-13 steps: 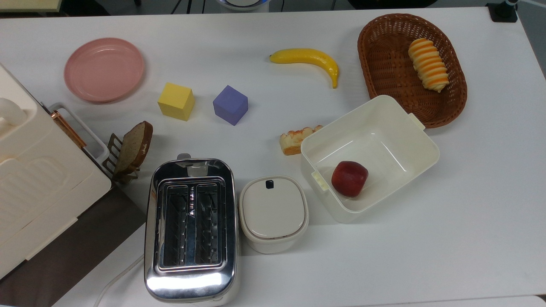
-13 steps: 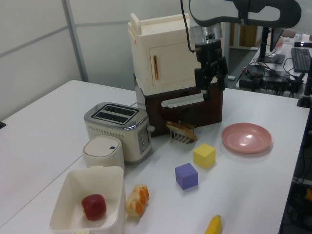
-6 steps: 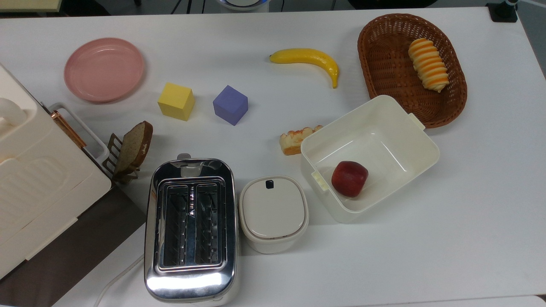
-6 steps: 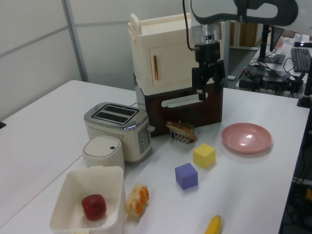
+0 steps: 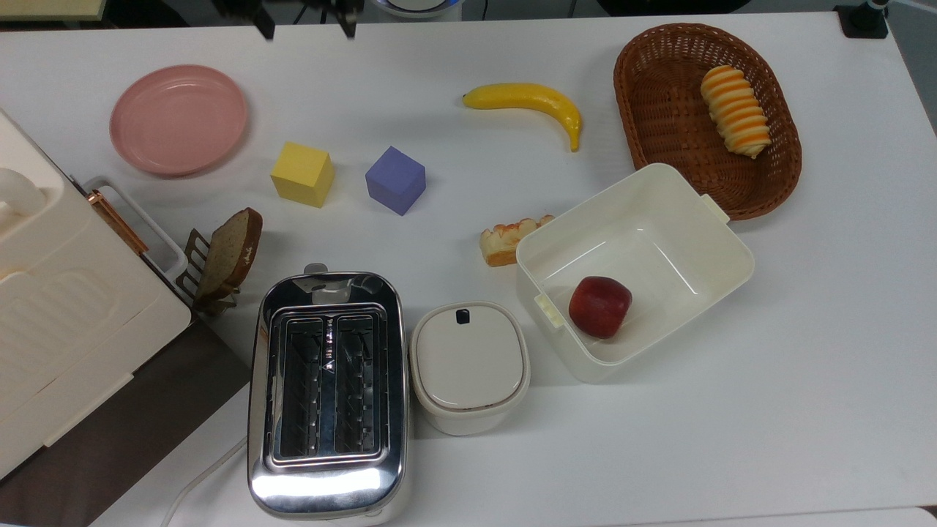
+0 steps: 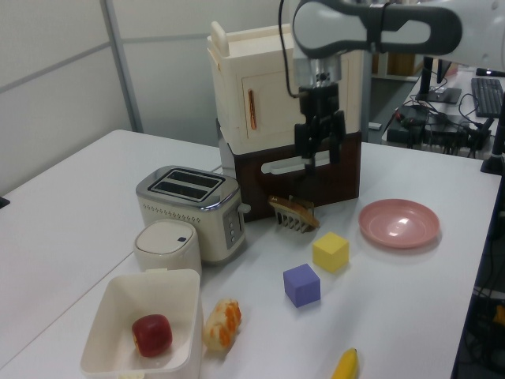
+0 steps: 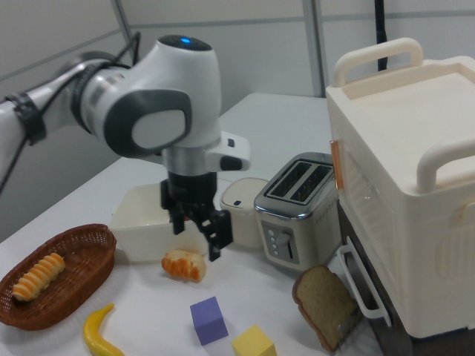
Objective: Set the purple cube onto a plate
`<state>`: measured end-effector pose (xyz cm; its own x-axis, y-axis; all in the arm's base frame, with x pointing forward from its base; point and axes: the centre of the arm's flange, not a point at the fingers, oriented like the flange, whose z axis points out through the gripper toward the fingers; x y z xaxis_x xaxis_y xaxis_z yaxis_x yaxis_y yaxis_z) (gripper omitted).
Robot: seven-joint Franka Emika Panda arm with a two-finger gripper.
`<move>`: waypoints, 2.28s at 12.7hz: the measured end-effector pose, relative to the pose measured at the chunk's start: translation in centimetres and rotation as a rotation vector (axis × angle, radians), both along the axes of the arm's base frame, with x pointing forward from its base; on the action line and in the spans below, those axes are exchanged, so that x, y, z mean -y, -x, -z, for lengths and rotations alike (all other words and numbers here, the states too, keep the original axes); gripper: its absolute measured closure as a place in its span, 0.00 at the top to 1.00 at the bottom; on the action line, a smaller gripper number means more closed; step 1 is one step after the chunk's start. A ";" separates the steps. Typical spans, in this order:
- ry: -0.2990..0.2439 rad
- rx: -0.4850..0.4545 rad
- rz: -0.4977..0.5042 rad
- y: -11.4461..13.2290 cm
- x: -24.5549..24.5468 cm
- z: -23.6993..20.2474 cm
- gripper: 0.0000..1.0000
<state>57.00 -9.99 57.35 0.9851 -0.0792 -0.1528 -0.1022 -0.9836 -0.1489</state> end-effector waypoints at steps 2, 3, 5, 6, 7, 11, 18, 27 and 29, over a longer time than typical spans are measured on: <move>0.013 0.040 0.001 -2.1 -0.1 2.4 1.00; 0.028 0.046 -0.029 -3.4 -0.8 4.2 1.00; 0.057 0.045 -0.252 -5.7 -4.0 8.4 1.00; 0.061 0.046 -0.365 -6.7 -6.0 10.4 1.00; 0.063 0.051 -0.492 -7.9 -8.4 13.0 1.00; 0.079 0.026 -0.752 -9.3 -14.1 18.6 1.00; 0.139 0.032 -0.846 -9.5 -17.5 23.6 1.00; 0.054 -0.143 -1.026 -5.8 -16.6 24.1 1.00; 0.082 -0.179 -1.039 -5.5 -16.0 24.5 0.93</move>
<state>62.51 5.96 32.82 0.5383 0.7735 -0.3347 0.7820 -0.6064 -0.1437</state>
